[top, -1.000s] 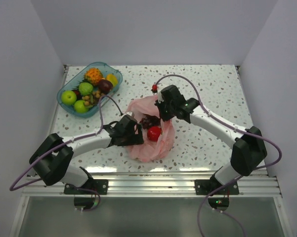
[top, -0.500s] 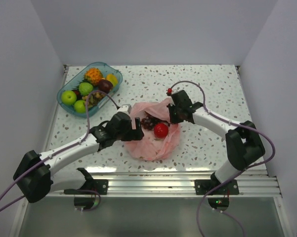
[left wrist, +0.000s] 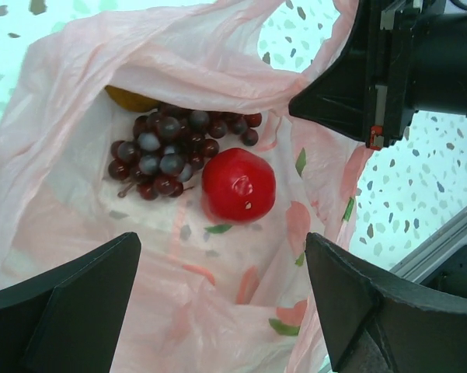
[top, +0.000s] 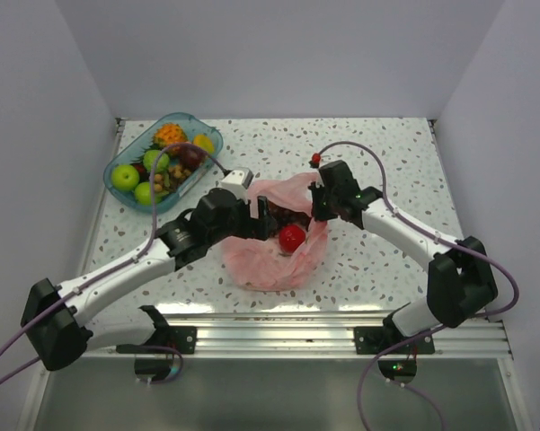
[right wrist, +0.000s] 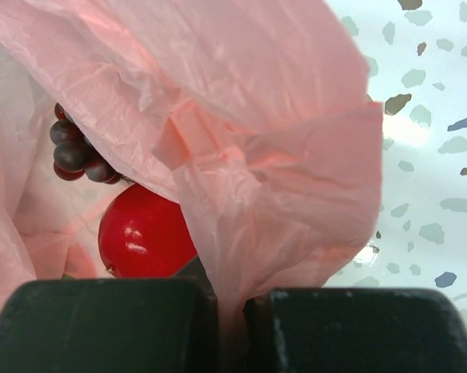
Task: Untie the knot of the plastic bag and take out the fruit
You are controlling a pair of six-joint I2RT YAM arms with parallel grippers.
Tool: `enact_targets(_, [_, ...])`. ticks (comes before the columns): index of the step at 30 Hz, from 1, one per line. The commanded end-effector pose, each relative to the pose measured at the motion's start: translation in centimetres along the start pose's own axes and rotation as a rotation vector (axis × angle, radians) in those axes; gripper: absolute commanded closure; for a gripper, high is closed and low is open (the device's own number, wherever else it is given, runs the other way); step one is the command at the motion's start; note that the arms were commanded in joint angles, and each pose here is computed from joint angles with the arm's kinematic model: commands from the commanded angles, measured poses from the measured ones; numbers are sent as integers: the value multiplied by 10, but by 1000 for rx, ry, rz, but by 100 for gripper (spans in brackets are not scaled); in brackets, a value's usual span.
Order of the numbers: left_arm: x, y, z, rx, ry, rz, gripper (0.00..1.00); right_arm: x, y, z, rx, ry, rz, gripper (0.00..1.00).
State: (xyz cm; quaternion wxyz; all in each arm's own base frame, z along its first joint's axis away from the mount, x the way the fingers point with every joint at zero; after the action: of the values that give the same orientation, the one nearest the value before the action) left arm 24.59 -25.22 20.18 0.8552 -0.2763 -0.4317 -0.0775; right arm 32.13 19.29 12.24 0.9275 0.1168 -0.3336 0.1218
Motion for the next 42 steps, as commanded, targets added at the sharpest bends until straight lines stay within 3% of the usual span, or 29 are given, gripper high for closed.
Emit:
enact_targets(1, [8,-26,-23,-74,-17,-45,7,13,-4,11,-33,-42,-53,100])
enact_targets(8, [-21,-35,-82,0,82,-45,7,-9,-10,4,-47,-9,-62,100])
enact_targets(22, [-78,-32,-133,116,207,-66,10,-37,-8,-1,-17,31,-107,100])
enact_targets(26, [-85,-33,-137,138,229,-81,16,-41,-9,-2,-17,36,-108,100])
enact_targets(30, [-87,-31,-130,153,232,-92,28,-42,-9,-1,-16,31,-107,100])
enact_targets(36, [-63,-34,-110,157,183,-88,51,-42,-9,1,-13,28,-109,100])
enact_targets(42, [7,-44,-70,161,51,-115,53,-45,-13,6,-27,26,-102,100])
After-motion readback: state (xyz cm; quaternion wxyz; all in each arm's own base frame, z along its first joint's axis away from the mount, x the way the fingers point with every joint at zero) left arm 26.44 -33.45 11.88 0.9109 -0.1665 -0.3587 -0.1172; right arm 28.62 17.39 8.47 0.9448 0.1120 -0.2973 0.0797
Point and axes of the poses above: each gripper's point midway between its finger pads, its own z axis back along the fingers, its own y axis along the line the jaws close on, x = y × z, the point moved 1 cm from there along z, back along the fingers, and after that the axes turned 1 degree about z, right-handed, at the moved point
